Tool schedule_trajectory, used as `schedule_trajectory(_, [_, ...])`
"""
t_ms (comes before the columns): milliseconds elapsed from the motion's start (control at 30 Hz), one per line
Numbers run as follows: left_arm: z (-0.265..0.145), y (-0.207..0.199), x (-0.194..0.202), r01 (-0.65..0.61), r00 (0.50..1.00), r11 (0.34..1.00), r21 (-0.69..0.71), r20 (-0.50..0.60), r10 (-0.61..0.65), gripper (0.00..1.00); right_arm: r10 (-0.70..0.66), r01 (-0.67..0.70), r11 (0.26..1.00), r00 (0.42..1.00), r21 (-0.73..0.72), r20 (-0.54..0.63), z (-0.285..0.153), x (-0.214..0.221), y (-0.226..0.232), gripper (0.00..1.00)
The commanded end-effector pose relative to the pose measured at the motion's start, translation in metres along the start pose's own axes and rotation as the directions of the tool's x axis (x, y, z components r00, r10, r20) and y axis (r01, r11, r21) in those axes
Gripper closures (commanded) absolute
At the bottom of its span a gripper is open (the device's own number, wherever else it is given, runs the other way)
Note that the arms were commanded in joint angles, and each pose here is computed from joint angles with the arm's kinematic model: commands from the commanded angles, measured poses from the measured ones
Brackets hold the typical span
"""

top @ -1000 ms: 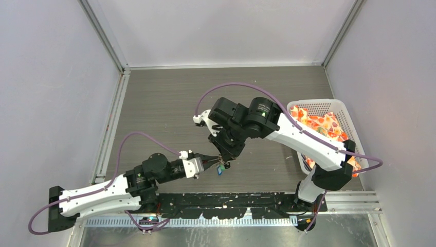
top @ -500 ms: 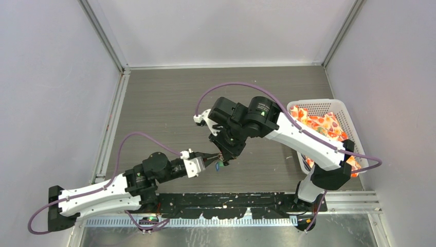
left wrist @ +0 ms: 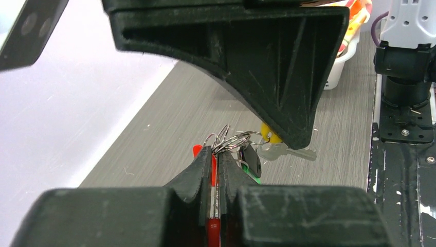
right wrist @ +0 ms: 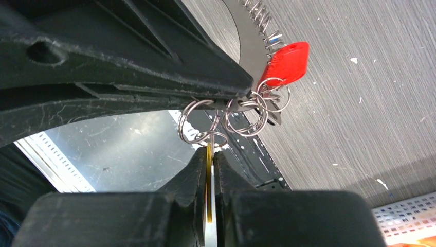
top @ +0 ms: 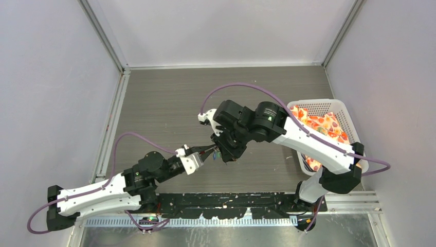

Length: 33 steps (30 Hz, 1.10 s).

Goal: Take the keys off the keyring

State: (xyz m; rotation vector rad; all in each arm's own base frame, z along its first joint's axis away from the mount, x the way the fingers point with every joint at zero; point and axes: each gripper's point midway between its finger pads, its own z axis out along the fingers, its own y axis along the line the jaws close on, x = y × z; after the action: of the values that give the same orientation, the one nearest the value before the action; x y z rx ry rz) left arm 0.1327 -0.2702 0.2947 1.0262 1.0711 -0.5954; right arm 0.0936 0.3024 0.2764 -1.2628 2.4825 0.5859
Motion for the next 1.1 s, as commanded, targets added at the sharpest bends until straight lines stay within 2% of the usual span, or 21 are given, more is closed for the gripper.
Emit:
schedule_trajectory(0, [-0.005,0.036,-0.048,0.005,0.989,0.989,-0.145,0.146,0.016,0.99,0.041,-0.031,0.997,0.988,-0.070,0.149,-0.014,-0.011,0.013,0.99])
schedule_trajectory(167, [-0.008,0.028,-0.055,-0.064,0.982,0.994,-0.086,0.175,0.078,1.00,0.046,-0.039,0.999,0.974,-0.037,0.221,-0.021,-0.021,0.007,0.99])
schedule_trajectory(300, [-0.007,0.025,-0.059,-0.151,0.969,0.986,-0.067,0.186,0.162,0.99,0.028,-0.018,0.999,0.974,-0.046,0.225,-0.024,-0.026,0.010,0.99])
schedule_trajectory(433, [-0.001,0.028,-0.065,-0.266,0.947,0.962,-0.063,0.170,0.273,0.99,0.001,0.013,0.998,0.973,-0.055,0.231,-0.030,-0.029,0.013,0.99])
schedule_trajectory(567, [0.007,0.027,-0.063,-0.401,0.904,0.915,-0.039,0.145,0.402,0.99,-0.015,0.022,0.999,0.975,-0.028,0.221,-0.035,-0.030,0.010,0.99])
schedule_trajectory(767, [0.008,0.030,-0.068,-0.418,0.895,0.907,-0.046,0.147,0.420,0.99,-0.006,0.004,1.000,0.974,0.011,0.225,-0.038,-0.027,0.002,0.99])
schedule_trajectory(1067, [0.003,0.036,-0.073,-0.424,0.891,0.903,-0.072,0.148,0.430,1.00,0.040,-0.056,0.998,0.942,0.038,0.333,-0.052,-0.024,-0.009,0.99])
